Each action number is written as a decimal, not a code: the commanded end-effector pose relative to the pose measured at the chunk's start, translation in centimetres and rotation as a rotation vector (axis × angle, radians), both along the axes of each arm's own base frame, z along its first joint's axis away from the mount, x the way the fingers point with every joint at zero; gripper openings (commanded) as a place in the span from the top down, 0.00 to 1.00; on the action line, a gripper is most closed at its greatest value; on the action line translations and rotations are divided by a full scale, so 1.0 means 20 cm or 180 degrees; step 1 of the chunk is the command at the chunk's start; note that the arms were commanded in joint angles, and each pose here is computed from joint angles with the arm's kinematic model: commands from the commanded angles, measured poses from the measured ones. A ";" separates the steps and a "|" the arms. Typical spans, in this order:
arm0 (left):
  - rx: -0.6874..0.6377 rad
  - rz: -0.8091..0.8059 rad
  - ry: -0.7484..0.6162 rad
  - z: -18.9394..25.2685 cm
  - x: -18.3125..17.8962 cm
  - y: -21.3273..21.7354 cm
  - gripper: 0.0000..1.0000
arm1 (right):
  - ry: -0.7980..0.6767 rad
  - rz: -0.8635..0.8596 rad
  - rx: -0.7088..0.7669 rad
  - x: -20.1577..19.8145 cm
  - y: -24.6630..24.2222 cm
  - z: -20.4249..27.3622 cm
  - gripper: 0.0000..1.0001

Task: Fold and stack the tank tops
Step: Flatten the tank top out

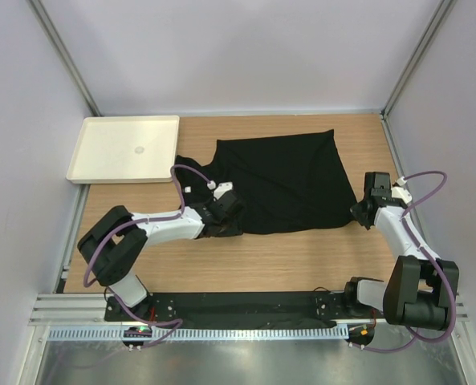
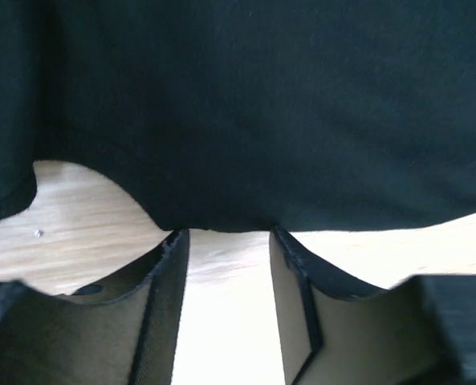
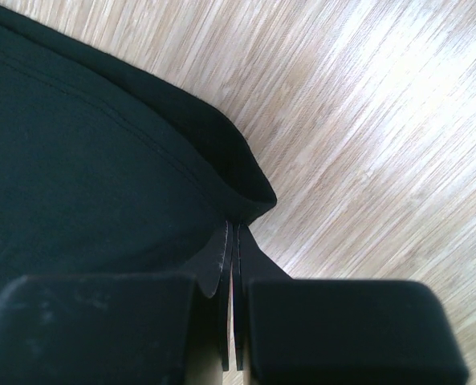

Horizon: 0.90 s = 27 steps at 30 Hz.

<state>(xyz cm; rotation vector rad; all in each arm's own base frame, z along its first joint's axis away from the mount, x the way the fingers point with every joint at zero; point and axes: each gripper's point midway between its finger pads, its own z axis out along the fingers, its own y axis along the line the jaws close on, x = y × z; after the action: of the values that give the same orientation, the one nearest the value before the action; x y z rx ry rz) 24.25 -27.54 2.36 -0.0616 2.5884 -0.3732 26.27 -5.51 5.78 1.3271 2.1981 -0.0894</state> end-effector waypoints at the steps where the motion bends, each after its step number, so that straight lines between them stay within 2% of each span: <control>1: -0.0070 0.0042 -0.0056 0.02 0.06 -0.02 0.53 | -0.0111 0.0002 -0.0019 0.04 -0.01 0.04 0.99; 7: -0.0087 0.0093 0.0010 -0.01 0.08 0.00 0.48 | -0.0106 0.0014 -0.0008 0.04 0.00 0.03 0.99; 14: -0.0001 0.0299 -0.0086 0.02 0.08 0.11 0.47 | -0.0088 0.0033 0.0000 0.04 0.00 0.02 0.99; 19: -0.0050 0.0259 -0.0153 0.05 0.12 0.10 0.48 | -0.0070 0.0047 0.0018 0.03 0.01 0.00 0.99; 26: -0.0101 0.0117 -0.0048 0.02 0.13 0.03 0.72 | -0.0052 0.0064 0.0022 0.03 0.01 -0.01 0.99; 27: -0.0111 0.0112 -0.0050 0.02 0.13 0.03 0.78 | -0.0056 0.0062 0.0017 0.03 0.01 -0.01 0.99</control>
<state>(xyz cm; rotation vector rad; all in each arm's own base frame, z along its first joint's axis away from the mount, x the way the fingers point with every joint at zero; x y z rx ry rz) 26.03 -26.25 2.15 -0.1310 2.5842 -0.3720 26.38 -5.15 5.31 1.3216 2.2153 -0.0675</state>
